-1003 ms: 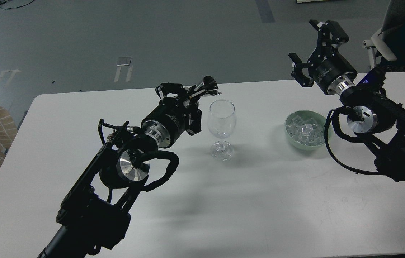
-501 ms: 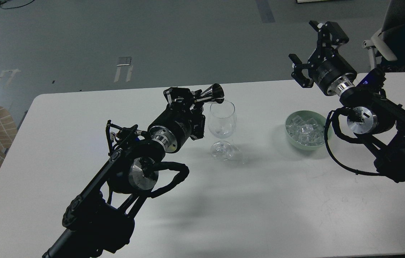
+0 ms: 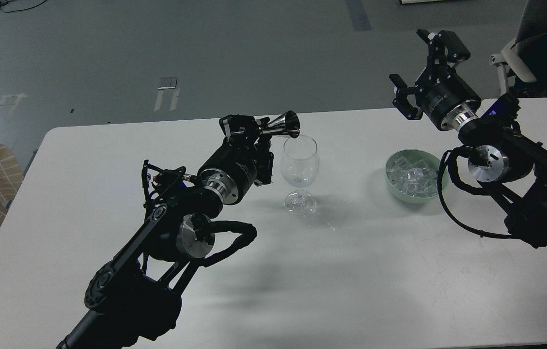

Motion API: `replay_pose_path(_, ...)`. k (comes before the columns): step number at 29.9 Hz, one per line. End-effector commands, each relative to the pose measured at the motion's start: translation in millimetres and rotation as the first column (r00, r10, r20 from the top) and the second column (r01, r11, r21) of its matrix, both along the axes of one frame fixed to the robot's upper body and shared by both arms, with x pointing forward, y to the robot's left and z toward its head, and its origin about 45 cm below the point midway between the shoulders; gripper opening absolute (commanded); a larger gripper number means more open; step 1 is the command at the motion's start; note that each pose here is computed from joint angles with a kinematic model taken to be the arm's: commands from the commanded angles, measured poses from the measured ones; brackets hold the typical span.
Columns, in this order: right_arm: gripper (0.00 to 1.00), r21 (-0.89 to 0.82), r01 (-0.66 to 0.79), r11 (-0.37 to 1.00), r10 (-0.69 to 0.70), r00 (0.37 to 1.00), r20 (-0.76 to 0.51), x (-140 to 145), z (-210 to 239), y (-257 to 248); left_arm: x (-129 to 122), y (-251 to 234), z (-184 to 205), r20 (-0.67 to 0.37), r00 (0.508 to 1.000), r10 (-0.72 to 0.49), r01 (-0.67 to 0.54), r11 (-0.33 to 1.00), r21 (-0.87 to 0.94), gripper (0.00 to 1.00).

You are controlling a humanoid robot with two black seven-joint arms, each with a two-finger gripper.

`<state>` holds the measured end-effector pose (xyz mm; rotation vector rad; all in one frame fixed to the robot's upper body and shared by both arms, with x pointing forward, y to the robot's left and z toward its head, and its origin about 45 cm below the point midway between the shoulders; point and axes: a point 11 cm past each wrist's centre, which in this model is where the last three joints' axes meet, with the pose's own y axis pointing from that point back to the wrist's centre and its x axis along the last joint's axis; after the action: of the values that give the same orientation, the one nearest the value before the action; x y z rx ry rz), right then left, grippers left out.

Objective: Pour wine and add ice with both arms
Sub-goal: 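Tilt the jigger with the left gripper to pour into the glass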

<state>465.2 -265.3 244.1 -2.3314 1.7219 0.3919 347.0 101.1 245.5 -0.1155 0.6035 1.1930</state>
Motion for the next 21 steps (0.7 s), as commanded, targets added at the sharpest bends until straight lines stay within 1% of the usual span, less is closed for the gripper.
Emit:
replay_pose_path(1,1.00,0.000,0.000,1.000,0.000,1.000,-0.001,-0.2,-0.4,-0.1,0.2,-0.1,0.9,0.022,1.000,-0.003,0.002,1.000,0.024,0.12)
replay_pose_path(9,1.00,0.000,0.000,1.000,0.000,1.000,0.002,0.1,0.4,0.0,-2.5,-4.3,0.2,0.068,0.998,-0.015,0.008,0.995,0.096,0.12)
replay_pose_path(12,1.00,0.001,0.000,1.000,0.000,1.000,0.001,-0.2,0.0,0.3,-5.3,-8.6,-0.6,0.100,0.995,-0.029,0.015,0.990,0.144,0.12)
replay_pose_path(21,1.00,0.006,-0.005,1.000,0.005,1.000,-0.012,-5.1,-6.9,1.5,-2.5,-5.0,-3.3,0.180,0.983,-0.023,-0.027,0.962,0.272,0.12)
